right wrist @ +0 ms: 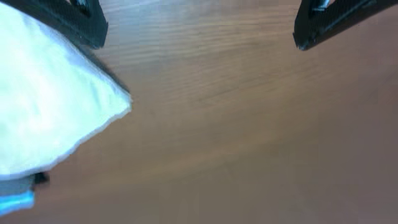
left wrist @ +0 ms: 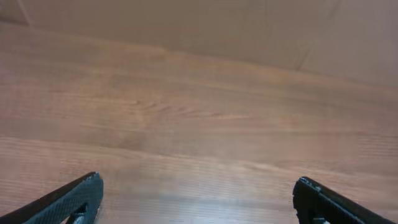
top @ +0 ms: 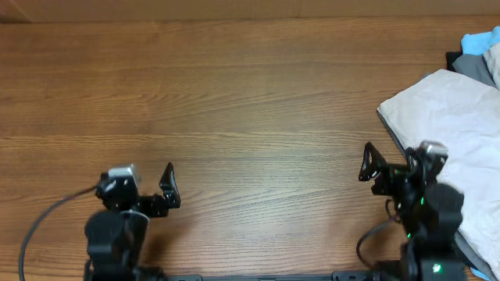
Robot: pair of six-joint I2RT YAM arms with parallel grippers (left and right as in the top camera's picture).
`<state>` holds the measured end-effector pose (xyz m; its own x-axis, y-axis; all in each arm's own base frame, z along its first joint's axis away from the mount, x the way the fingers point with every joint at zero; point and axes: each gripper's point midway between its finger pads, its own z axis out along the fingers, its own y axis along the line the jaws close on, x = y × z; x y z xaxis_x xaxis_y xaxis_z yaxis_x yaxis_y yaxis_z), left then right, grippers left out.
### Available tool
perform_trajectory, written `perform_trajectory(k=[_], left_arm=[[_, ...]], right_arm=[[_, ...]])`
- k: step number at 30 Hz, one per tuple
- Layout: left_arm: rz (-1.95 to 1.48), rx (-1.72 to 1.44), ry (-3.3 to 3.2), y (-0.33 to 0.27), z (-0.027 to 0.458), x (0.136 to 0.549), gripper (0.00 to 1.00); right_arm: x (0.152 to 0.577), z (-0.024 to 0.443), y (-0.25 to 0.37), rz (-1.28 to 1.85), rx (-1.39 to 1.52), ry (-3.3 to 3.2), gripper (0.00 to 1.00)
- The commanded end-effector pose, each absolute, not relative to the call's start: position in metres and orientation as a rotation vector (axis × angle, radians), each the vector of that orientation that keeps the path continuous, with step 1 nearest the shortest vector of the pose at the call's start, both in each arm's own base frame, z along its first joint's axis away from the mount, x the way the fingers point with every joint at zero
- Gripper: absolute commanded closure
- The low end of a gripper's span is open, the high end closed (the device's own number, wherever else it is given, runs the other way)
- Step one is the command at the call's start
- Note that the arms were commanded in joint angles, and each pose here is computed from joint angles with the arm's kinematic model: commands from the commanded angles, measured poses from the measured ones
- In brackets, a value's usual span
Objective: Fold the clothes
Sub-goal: 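Reach the right gripper to the beige shorts on the pile and grasp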
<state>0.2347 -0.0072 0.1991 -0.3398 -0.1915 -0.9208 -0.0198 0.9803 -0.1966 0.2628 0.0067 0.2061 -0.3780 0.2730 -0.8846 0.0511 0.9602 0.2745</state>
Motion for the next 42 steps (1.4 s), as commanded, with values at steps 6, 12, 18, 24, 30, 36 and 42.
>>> perform_trajectory(k=[6, 12, 18, 24, 30, 36, 42], left_arm=[[-0.128, -0.099, 2.274, -0.007, 0.223, 0.265, 0.00], [-0.190, -0.143, 2.422, -0.013, 0.216, 0.286, 0.00], [-0.190, -0.155, 2.508, -0.013, 0.192, 0.294, 0.00], [-0.190, -0.160, 2.543, -0.013, 0.182, 0.299, 0.00], [-0.190, -0.158, 2.525, -0.013, 0.184, 0.303, 0.00], [-0.190, -0.158, 2.524, -0.013, 0.184, 0.303, 0.00], [-0.190, -0.158, 2.525, -0.013, 0.184, 0.303, 0.00]], right_arm=[[0.313, 0.231, 0.000, 0.155, 0.237, 2.358, 0.00], [0.372, 0.224, -0.057, -0.212, 0.360, 2.353, 0.00], [0.387, 0.159, -0.107, -0.445, 0.457, 2.482, 0.00], [0.377, 0.112, -0.123, -0.472, 0.491, 2.631, 0.00], [0.363, 0.078, -0.120, -0.425, 0.498, 2.765, 0.01], [0.356, 0.057, -0.120, -0.437, 0.500, 2.832, 0.01], [0.361, 0.053, -0.121, -0.436, 0.501, 2.820, 0.07]])
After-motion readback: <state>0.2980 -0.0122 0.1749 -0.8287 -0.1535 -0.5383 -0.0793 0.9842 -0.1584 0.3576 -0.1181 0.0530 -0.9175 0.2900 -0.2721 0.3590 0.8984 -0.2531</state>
